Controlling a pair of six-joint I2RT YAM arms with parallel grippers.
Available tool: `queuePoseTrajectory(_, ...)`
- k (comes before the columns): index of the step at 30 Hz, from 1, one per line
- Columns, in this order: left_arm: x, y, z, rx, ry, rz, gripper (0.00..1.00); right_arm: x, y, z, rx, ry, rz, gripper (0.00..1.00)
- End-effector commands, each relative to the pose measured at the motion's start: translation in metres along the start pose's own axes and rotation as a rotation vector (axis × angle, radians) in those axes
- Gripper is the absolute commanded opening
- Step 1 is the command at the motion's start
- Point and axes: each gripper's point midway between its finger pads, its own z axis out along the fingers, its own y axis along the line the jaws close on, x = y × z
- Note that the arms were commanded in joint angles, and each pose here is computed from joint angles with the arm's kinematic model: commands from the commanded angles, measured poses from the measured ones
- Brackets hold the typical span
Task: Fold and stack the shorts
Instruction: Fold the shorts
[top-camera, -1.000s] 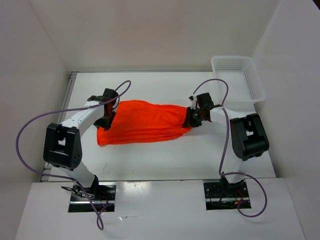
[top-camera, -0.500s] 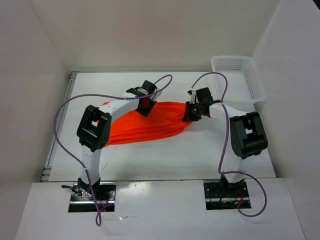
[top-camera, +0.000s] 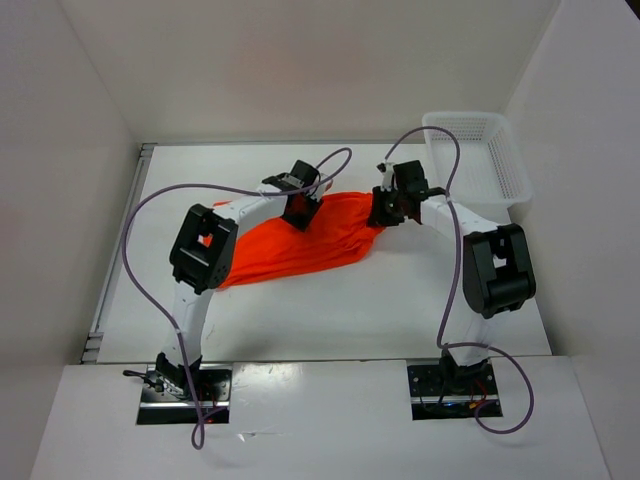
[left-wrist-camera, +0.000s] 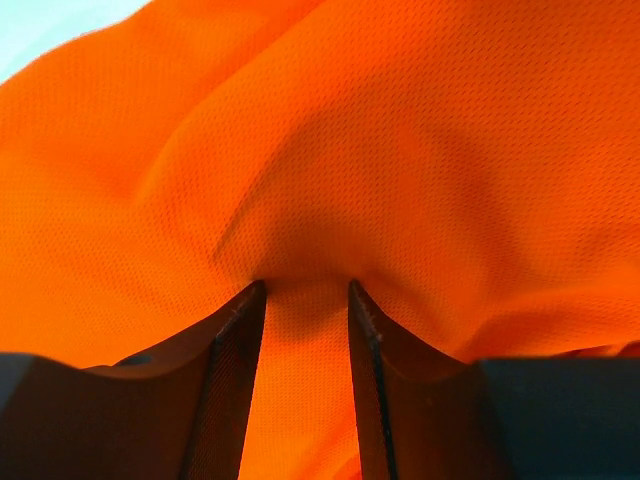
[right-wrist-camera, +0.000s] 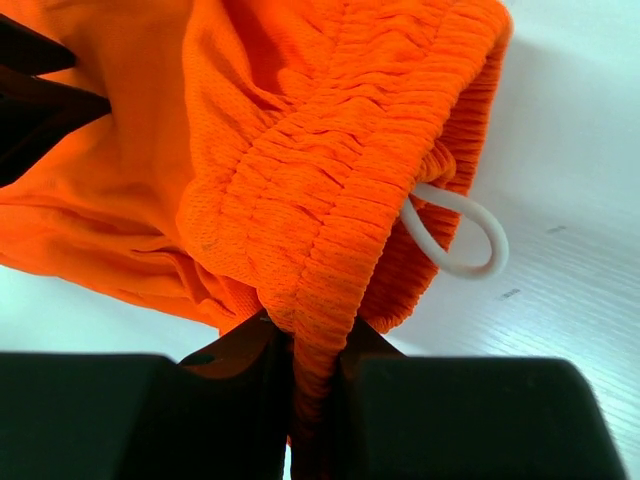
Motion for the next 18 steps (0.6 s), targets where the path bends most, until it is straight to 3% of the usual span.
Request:
queuePoseTrajectory(1,-0.035,-0.009,-0.014,0.063,-0.077,0.002,0.47,-0.055,-0.017,-0.032,0.055,-0.148,-0.028,0.0)
queuePoseTrajectory(4,-0.075,-0.008,-0.048,0.075,-0.168,0.001,0.47,-0.073,-0.04,-0.047,0.103,-0.189,-0.111,0.0)
queuePoseTrajectory(8,-0.098,-0.002,-0.072,0.058,-0.229,-0.002,0.51,-0.094,-0.046,-0.062,0.116,-0.218,-0.214,0.0)
queuePoseTrajectory(11,-0.086,0.011,-0.07,0.003,-0.209,-0.015,0.51,-0.11,-0.061,-0.078,0.151,-0.243,-0.263,0.0)
queuePoseTrajectory(18,-0.014,0.059,-0.036,-0.09,-0.054,-0.088,0.51,-0.132,-0.092,-0.1,0.255,-0.271,-0.31,0.0)
